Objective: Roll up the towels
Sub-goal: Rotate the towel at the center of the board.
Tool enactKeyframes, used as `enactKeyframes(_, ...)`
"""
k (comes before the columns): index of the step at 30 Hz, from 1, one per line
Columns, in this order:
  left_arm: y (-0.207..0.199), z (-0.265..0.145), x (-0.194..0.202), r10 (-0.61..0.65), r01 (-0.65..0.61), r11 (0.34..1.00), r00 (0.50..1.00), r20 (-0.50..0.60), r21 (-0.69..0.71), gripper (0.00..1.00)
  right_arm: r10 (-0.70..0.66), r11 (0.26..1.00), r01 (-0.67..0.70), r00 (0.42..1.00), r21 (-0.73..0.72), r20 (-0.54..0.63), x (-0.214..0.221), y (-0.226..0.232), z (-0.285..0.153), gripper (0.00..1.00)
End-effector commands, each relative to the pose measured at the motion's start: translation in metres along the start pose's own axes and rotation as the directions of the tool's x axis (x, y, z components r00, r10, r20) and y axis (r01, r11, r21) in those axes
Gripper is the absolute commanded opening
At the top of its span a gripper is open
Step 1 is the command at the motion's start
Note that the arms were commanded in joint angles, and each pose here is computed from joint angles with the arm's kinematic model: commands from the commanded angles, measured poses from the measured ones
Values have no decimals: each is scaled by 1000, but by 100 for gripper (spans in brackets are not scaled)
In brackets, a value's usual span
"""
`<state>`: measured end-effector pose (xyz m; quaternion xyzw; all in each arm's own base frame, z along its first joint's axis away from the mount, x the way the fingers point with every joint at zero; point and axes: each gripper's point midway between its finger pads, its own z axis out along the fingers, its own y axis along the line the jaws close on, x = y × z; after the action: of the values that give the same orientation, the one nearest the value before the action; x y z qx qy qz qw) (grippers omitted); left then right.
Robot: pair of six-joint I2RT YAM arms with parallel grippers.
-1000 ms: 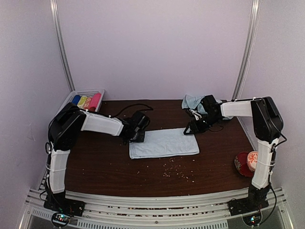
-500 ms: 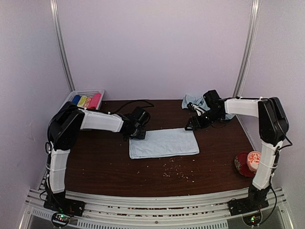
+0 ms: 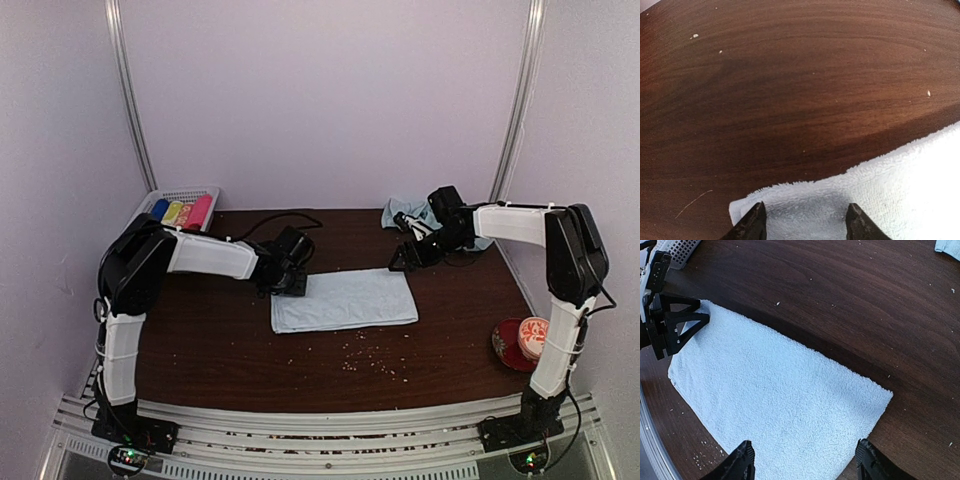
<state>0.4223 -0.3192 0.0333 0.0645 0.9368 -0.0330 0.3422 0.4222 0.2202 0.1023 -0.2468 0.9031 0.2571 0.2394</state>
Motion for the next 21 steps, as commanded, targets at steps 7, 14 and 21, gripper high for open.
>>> enactKeyframes(7, -6, 18, -1, 34, -34, 999, 999, 7, -13, 55, -26, 999, 25, 999, 27, 38, -14, -1, -12, 69)
enactKeyframes(14, -25, 41, -16, 113, -113, 994, 993, 29, -4, 55, -25, 998, 22, 998, 58, 53, -19, -5, -15, 70)
enactKeyframes(21, -60, 69, -84, 258, -252, 966, 952, 165, -58, 65, -3, 975, -22, 994, 222, 110, -30, -37, -30, 74)
